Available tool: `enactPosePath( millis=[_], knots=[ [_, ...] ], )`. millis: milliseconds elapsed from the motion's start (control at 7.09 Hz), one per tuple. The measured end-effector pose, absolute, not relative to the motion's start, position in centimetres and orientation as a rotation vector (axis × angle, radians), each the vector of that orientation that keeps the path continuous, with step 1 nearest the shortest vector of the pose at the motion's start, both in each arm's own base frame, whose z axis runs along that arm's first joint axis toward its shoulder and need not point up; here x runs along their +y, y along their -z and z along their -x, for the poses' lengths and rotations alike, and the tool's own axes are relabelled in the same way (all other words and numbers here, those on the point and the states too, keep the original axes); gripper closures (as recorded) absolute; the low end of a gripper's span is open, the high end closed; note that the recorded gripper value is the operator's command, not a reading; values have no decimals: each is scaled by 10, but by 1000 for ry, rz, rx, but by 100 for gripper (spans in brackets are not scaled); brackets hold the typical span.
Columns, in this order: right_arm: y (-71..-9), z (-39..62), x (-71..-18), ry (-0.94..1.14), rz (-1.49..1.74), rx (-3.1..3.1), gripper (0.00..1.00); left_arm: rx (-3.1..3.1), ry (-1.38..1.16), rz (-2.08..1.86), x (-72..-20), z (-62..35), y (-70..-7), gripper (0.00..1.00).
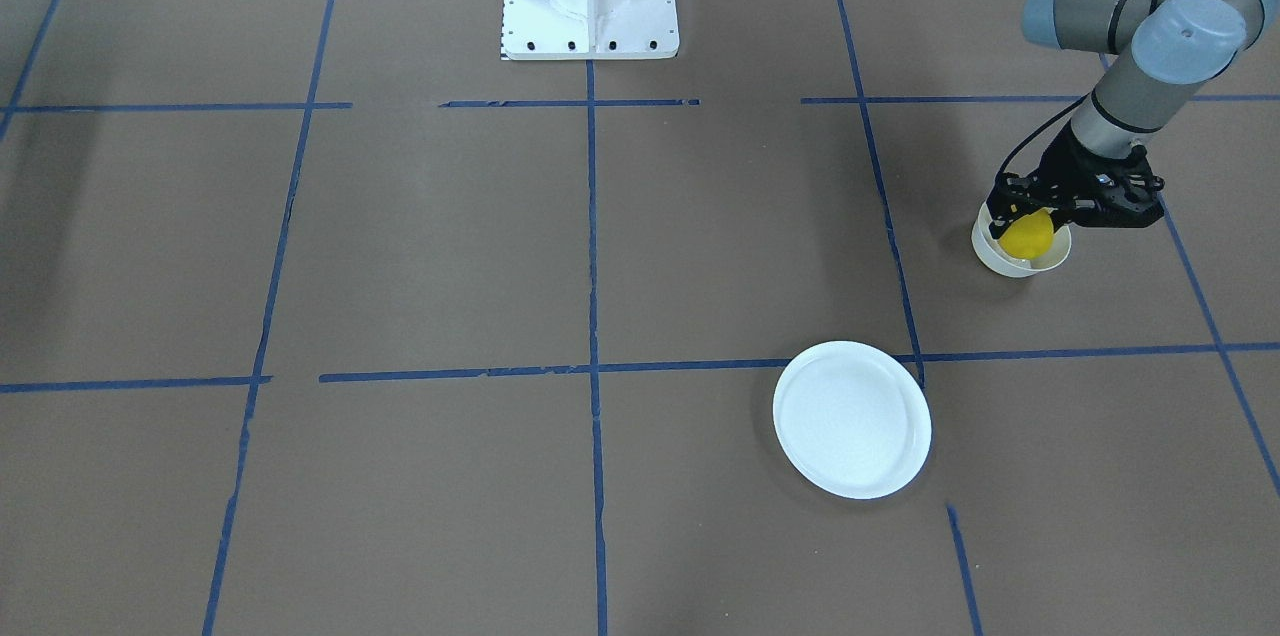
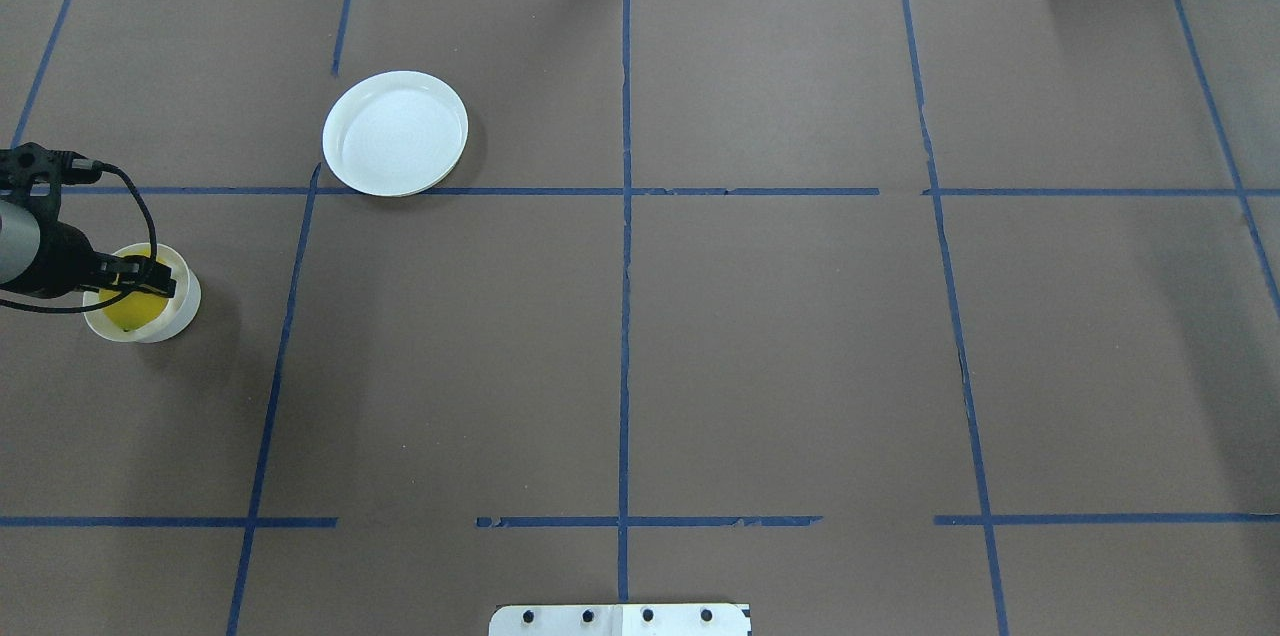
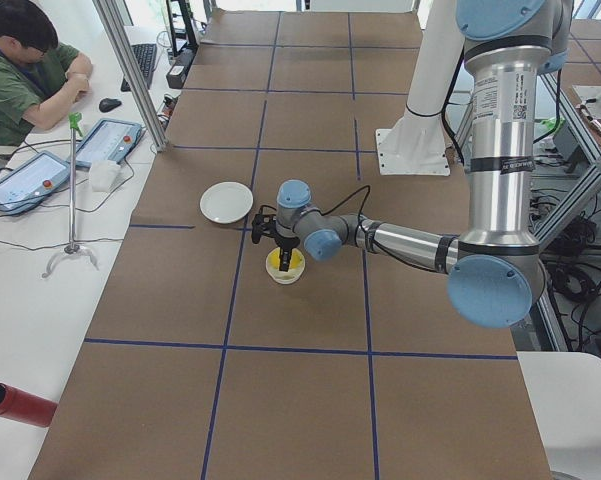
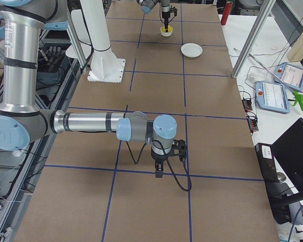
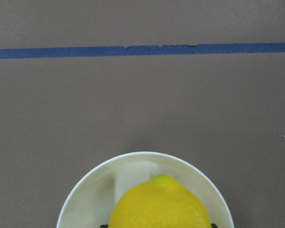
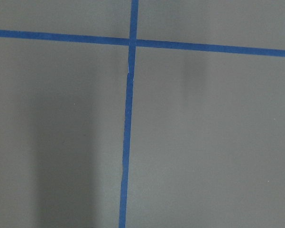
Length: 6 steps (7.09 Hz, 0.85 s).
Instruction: Move lemon from plate to bowl
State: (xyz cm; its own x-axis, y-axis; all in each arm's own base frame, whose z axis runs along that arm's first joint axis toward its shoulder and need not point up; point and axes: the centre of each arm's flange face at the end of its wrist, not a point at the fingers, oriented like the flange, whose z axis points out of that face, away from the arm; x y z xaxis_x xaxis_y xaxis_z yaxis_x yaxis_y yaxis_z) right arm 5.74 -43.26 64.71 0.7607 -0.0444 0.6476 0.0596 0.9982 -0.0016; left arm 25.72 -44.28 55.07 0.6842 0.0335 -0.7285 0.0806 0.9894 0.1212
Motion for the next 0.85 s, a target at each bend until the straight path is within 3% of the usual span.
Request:
enactPosePath(
  millis=[846],
  knots=[
    [-647, -57, -433, 57, 23, -704, 0, 821, 23, -197, -451, -218, -532, 0]
  ],
)
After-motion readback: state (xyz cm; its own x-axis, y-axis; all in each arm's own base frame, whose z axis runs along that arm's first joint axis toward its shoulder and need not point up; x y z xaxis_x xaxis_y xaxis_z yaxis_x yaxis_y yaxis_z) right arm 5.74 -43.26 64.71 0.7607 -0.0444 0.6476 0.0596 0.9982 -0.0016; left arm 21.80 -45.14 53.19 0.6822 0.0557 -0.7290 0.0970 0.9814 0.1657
